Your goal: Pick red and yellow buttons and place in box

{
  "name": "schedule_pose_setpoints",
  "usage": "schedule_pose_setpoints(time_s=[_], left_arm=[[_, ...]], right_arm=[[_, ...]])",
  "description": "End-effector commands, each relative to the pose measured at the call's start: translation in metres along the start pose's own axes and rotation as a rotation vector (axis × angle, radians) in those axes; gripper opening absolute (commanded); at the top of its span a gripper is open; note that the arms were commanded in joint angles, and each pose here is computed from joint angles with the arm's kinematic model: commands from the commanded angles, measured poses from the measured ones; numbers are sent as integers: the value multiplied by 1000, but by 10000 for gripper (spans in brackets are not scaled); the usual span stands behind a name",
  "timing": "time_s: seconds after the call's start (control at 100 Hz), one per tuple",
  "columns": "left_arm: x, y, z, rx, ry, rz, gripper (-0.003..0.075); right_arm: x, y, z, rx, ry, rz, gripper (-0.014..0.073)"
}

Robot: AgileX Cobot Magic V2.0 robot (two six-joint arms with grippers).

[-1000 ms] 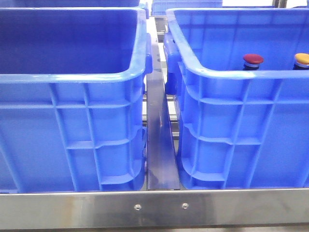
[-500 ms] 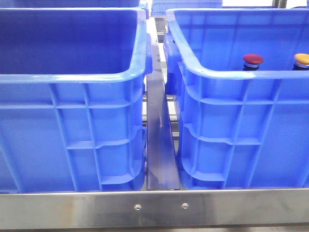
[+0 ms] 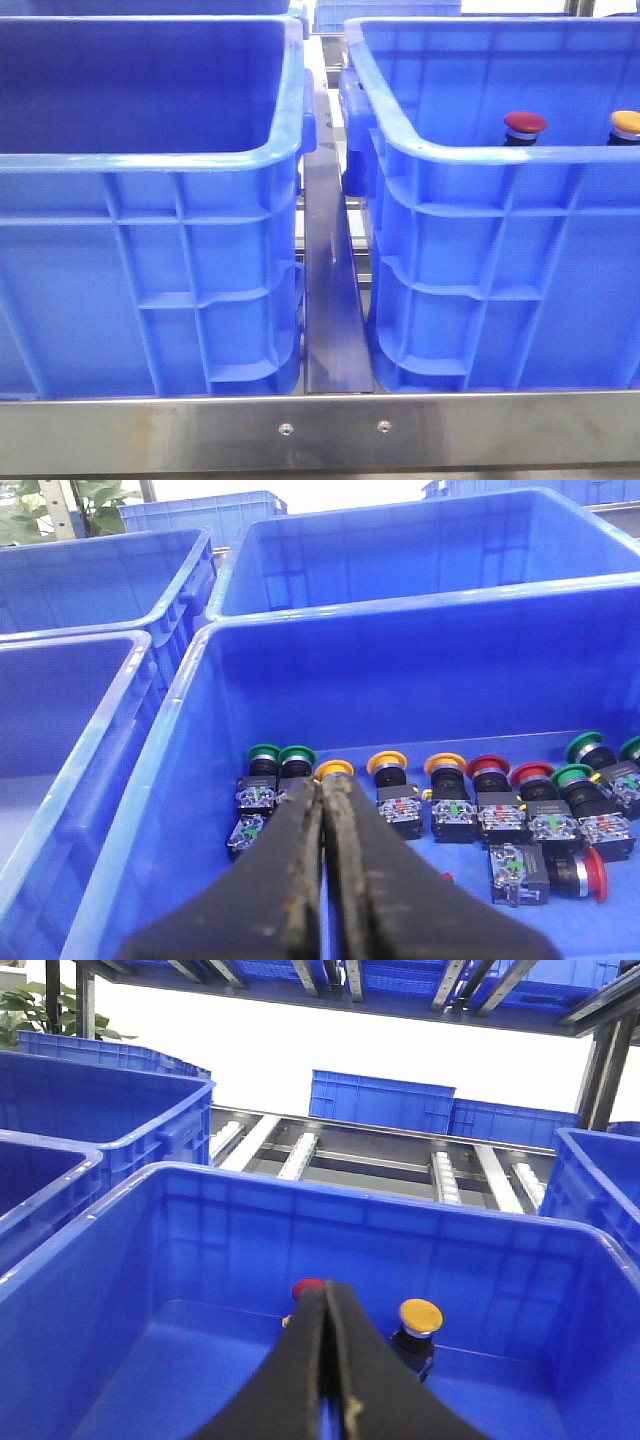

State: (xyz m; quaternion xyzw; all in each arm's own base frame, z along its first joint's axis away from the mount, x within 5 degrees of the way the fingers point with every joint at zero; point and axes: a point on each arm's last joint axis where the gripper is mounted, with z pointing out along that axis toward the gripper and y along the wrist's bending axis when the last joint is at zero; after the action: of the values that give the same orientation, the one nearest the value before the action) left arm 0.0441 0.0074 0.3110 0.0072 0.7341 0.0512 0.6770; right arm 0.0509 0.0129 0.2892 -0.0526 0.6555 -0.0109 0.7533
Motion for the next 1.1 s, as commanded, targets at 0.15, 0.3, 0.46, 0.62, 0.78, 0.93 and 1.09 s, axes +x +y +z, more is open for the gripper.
schedule_pose_setpoints(time_s=[0.15,0.3,0.46,0.62,0.78,0.93,1.09], left_arm=[[-15,0,-2,10,-94,-14,-20],[-15,-1,-2,16,-94,-14,-20],[-15,-1,-2,16,-94,-14,-20],[-15,-1,-2,16,-94,-14,-20],[-15,-1,-2,16,-94,-14,-20],[-15,-1,-2,16,-94,-14,-20],[-9,-1,1,18,-77,-12,-20]], right_arm=[[-9,-3,0,35,-33,16,-102],[-9,-3,0,35,-33,16,-102],[-9,-3,0,35,-33,16,-102],[-9,-3,0,35,-33,16,-102],[-9,-3,0,35,-33,16,-102],[-9,-3,0,35,-33,16,-102],[-9,-3,0,35,-33,16,-102]])
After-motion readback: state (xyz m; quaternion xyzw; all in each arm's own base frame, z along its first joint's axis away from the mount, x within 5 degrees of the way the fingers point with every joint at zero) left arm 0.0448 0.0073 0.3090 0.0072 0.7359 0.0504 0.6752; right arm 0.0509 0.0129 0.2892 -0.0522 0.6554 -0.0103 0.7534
